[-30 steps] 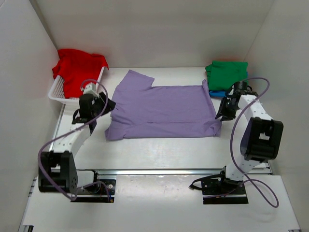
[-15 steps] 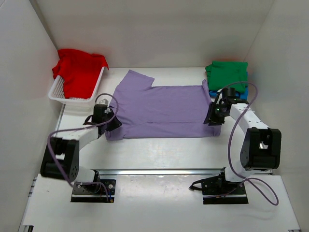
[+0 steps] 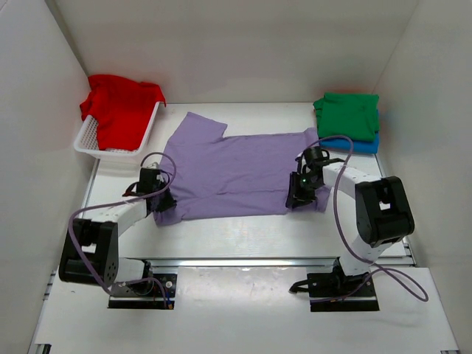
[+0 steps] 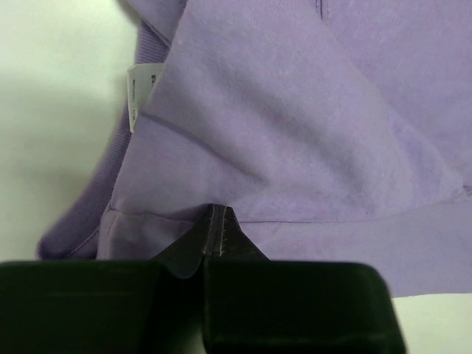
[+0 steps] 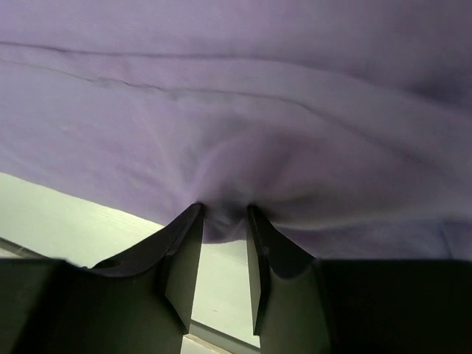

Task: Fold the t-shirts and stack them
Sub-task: Fold the flattened tshirt in 1/3 of the way

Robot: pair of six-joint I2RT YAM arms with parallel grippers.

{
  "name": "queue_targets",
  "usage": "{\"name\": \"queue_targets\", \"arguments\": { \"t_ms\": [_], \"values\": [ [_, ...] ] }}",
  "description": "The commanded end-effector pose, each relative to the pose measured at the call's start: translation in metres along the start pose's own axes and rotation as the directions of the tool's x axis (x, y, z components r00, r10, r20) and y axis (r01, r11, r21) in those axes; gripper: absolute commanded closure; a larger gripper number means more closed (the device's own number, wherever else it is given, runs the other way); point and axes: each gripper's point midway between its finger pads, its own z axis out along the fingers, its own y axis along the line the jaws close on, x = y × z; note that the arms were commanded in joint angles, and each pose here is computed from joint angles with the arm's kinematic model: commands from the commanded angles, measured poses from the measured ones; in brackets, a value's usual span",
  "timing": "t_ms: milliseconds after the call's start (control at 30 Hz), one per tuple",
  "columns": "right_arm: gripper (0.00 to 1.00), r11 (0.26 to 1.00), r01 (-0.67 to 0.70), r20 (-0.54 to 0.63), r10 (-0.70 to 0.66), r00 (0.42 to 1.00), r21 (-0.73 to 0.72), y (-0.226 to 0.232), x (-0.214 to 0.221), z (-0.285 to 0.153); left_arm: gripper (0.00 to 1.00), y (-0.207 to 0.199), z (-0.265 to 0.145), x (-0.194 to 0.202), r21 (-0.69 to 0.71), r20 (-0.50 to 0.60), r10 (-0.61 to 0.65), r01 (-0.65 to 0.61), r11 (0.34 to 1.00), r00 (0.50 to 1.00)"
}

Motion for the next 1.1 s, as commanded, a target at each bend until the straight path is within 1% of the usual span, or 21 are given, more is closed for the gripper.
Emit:
{"name": "queue_targets", "arguments": {
  "t_ms": [0, 67, 100, 200, 233, 267, 300, 400, 467, 500, 567, 600, 667, 767, 867, 900, 933, 967, 1000, 1067],
  "values": [
    [0.72, 1.000, 0.017, -0.095, -0.018, 0.995, -0.005, 0.010, 0.033, 0.024, 1.00, 0.033, -0.013, 0.030, -0.099, -0.069, 0.007, -0.013, 0.995, 0.998],
    [0.72, 0.999, 0.039, -0.124, -0.040, 0.991, -0.012, 0.017, 0.044, 0.028, 1.00, 0.035, -0.019, 0.035, -0.099, -0.071, 0.012, -0.019, 0.995, 0.997],
    [0.72, 0.999, 0.034, -0.148, -0.034, 0.988, -0.005, 0.019, 0.055, 0.029, 1.00, 0.041, -0.024, 0.039, -0.120, -0.075, 0.013, -0.022, 0.993, 0.997],
    [0.73, 0.998, 0.057, -0.157, -0.058, 0.986, -0.010, 0.027, 0.068, 0.024, 1.00, 0.047, -0.036, 0.038, -0.123, -0.034, -0.005, 0.001, 0.992, 0.999],
    [0.73, 0.999, 0.049, -0.164, -0.047, 0.985, 0.008, 0.025, 0.072, 0.023, 1.00, 0.049, -0.041, 0.034, -0.125, -0.002, -0.015, 0.015, 0.992, 1.000],
    [0.73, 0.999, 0.043, -0.175, -0.040, 0.984, 0.018, 0.023, 0.079, 0.020, 1.00, 0.049, -0.043, 0.038, -0.128, 0.003, -0.017, 0.017, 0.992, 1.000],
    [0.72, 0.999, 0.043, -0.183, -0.038, 0.982, 0.019, 0.022, 0.084, 0.017, 1.00, 0.040, -0.051, 0.023, -0.106, 0.066, -0.015, 0.022, 0.994, 0.998],
    [0.72, 0.998, 0.050, -0.200, -0.043, 0.979, 0.028, 0.013, 0.095, 0.009, 1.00, 0.031, -0.062, 0.014, -0.058, 0.092, -0.050, 0.055, 0.997, 0.995],
    [0.73, 0.997, 0.062, -0.161, -0.054, 0.986, 0.047, 0.007, 0.086, -0.001, 1.00, 0.025, -0.073, 0.003, -0.031, 0.118, -0.066, 0.070, 0.997, 0.991],
    [0.73, 0.996, 0.078, -0.124, -0.072, 0.990, 0.050, 0.008, 0.077, -0.008, 0.98, 0.017, -0.082, -0.010, -0.009, 0.148, -0.060, 0.062, 0.998, 0.987],
    [0.72, 0.996, 0.088, -0.026, -0.087, 0.996, 0.033, 0.014, 0.057, -0.031, 0.94, 0.009, -0.092, -0.019, 0.009, 0.150, -0.048, 0.047, 0.999, 0.987],
    [0.71, 0.996, 0.088, -0.013, -0.088, 0.996, 0.029, 0.014, 0.054, -0.037, 0.93, 0.003, -0.098, -0.025, 0.025, 0.158, -0.046, 0.043, 0.999, 0.986],
    [0.70, 0.995, 0.094, 0.016, -0.095, 0.995, 0.034, 0.012, 0.052, -0.048, 0.90, -0.007, -0.102, -0.026, 0.060, 0.143, -0.037, 0.028, 0.998, 0.989],
    [0.70, 0.993, 0.097, -0.008, -0.096, 0.995, 0.072, -0.002, 0.064, -0.049, 0.90, -0.017, -0.096, -0.007, 0.120, 0.089, -0.039, 0.028, 0.992, 0.995],
    [0.69, 0.992, 0.070, -0.025, -0.068, 0.997, 0.103, -0.022, 0.067, -0.041, 0.91, -0.010, -0.077, 0.017, 0.127, 0.055, -0.066, 0.059, 0.990, 0.996],
    [0.70, 0.992, 0.045, -0.039, -0.040, 0.998, 0.118, -0.034, 0.069, -0.037, 0.92, -0.004, -0.070, 0.026, 0.119, 0.043, -0.076, 0.071, 0.990, 0.996],
    [0.70, 0.989, 0.046, -0.024, -0.043, 0.999, 0.137, -0.041, 0.064, -0.037, 0.93, 0.001, -0.066, 0.034, 0.110, 0.026, -0.074, 0.071, 0.991, 0.997],
    [0.70, 0.987, 0.039, -0.049, -0.032, 0.998, 0.156, -0.049, 0.069, -0.034, 0.94, 0.005, -0.062, 0.037, 0.092, 0.023, -0.069, 0.067, 0.993, 0.997],
    [0.71, 0.980, 0.024, -0.071, -0.010, 0.997, 0.195, -0.061, 0.073, -0.034, 0.95, 0.008, -0.060, 0.041, 0.078, 0.016, -0.064, 0.063, 0.995, 0.998],
    [0.72, 0.959, 0.003, -0.091, 0.024, 0.996, 0.282, -0.084, 0.076, -0.037, 0.95, 0.015, -0.057, 0.042, 0.050, 0.026, -0.061, 0.060, 0.997, 0.998]
  ]
}}
